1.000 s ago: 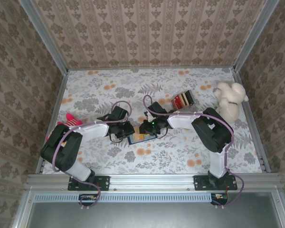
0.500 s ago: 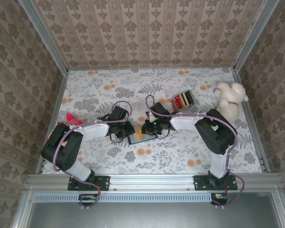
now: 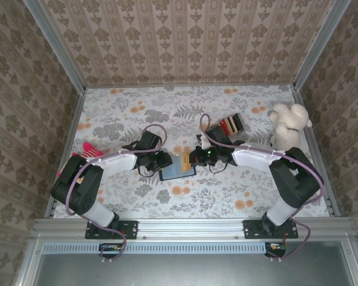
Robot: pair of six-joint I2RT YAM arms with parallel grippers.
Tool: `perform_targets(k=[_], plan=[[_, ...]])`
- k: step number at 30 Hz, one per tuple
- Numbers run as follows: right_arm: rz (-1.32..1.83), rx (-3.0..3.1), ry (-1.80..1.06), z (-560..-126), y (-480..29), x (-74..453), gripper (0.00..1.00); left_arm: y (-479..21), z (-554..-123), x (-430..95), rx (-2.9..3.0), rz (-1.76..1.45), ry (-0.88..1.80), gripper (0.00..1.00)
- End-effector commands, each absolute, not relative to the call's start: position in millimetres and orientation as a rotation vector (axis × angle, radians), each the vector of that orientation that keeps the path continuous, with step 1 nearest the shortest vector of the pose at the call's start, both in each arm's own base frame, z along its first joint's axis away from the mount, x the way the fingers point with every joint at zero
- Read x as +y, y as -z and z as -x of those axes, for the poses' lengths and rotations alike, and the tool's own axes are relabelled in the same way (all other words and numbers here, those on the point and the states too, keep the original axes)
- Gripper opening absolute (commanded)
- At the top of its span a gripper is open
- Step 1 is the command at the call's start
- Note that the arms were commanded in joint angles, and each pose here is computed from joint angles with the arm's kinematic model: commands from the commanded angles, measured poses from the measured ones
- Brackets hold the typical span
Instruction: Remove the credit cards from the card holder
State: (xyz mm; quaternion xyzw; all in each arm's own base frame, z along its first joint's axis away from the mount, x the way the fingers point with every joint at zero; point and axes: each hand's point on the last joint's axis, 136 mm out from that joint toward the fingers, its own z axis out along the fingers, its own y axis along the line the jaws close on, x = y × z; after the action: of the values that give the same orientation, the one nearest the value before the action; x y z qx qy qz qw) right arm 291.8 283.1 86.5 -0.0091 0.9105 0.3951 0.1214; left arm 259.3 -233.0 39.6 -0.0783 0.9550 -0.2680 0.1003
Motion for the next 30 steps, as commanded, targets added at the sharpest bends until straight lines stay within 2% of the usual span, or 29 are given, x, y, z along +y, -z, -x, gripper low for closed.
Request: perform_targets(k=[1, 11, 15, 20, 24, 30], plan=[[0.085, 2.532, -1.313, -295.0, -120.2, 282.6, 0.00, -85.7, -273.4, -245.8, 2.717, 0.166, 0.904, 0.50], [0.091, 2.263, -1.682, -309.8, -183.5, 275.9, 0.00, -174.1, -283.9, -268.6, 2.455, 0.073, 1.220, 0.87], [0.111, 2.182, -1.739, -306.6, -209.2, 275.1, 0.00, -197.1, -279.7, -286.7, 2.380, -0.028, 1.381, 0.89], [0.128, 2.154, -1.749, -300.8, -223.8, 272.8, 0.00, -216.1, -280.5, -297.5, 2.295, -0.077, 1.491, 0.83], [0.123, 2.135, -1.767, -301.4, -226.8, 273.2, 0.00, -227.0, -276.7, -301.0, 2.253, -0.115, 1.544, 0.64], [0.111, 2.091, -1.772, -302.8, -231.8, 272.3, 0.00, -232.0, -273.6, -306.8, 2.225, -0.110, 1.639, 0.43]])
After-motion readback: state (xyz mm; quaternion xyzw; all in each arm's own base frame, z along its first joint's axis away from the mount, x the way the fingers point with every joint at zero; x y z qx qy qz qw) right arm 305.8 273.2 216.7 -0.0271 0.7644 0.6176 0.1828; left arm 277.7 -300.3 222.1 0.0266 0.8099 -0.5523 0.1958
